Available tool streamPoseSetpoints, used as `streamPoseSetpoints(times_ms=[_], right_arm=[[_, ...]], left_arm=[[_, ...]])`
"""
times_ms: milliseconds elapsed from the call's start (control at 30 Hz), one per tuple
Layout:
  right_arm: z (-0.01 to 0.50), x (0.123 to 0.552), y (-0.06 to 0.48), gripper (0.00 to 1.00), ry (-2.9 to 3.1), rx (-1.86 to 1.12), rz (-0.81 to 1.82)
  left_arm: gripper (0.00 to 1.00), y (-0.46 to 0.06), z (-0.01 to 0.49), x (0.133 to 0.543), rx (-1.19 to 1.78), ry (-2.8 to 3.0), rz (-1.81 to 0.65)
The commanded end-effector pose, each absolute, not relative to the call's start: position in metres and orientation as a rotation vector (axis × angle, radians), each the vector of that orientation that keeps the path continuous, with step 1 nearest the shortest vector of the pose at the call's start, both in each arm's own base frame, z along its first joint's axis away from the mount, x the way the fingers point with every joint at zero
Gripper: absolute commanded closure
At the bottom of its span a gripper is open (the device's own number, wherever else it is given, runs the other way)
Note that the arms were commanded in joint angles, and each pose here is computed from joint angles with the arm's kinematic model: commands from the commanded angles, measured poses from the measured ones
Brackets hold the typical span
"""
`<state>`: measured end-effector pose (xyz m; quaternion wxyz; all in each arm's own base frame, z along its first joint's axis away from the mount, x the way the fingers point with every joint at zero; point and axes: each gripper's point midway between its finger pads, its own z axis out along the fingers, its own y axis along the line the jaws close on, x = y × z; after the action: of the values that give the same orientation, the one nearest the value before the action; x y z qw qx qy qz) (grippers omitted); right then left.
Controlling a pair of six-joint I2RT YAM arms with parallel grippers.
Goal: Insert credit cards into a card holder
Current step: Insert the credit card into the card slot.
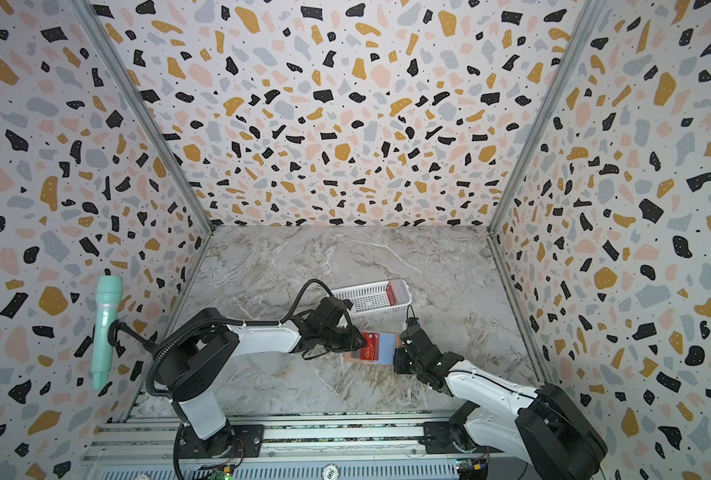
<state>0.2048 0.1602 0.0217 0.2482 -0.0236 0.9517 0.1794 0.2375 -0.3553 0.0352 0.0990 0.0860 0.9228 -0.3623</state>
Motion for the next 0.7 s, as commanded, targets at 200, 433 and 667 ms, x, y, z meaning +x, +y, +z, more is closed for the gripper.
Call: streamPoseSetpoints(times_ms=[200, 433, 667], right_arm=[[0.008, 0.195, 0.152, 0.80, 2.670, -0.073, 0.419], [0.009, 0.196, 0.154, 0.80, 2.667, -0.078, 0.420], [0.007, 0.195, 0.154, 0.80, 2.670, -0.082, 0.420]], left_arm=[[0.69, -0.369, 0.029, 0.227, 0.271, 2.766, -1.135], [0.69, -0.377, 0.033, 0.229, 0.266, 2.743, -1.167], [0.70, -0.385, 0.035, 0.234, 0.272, 2.727, -1.176]])
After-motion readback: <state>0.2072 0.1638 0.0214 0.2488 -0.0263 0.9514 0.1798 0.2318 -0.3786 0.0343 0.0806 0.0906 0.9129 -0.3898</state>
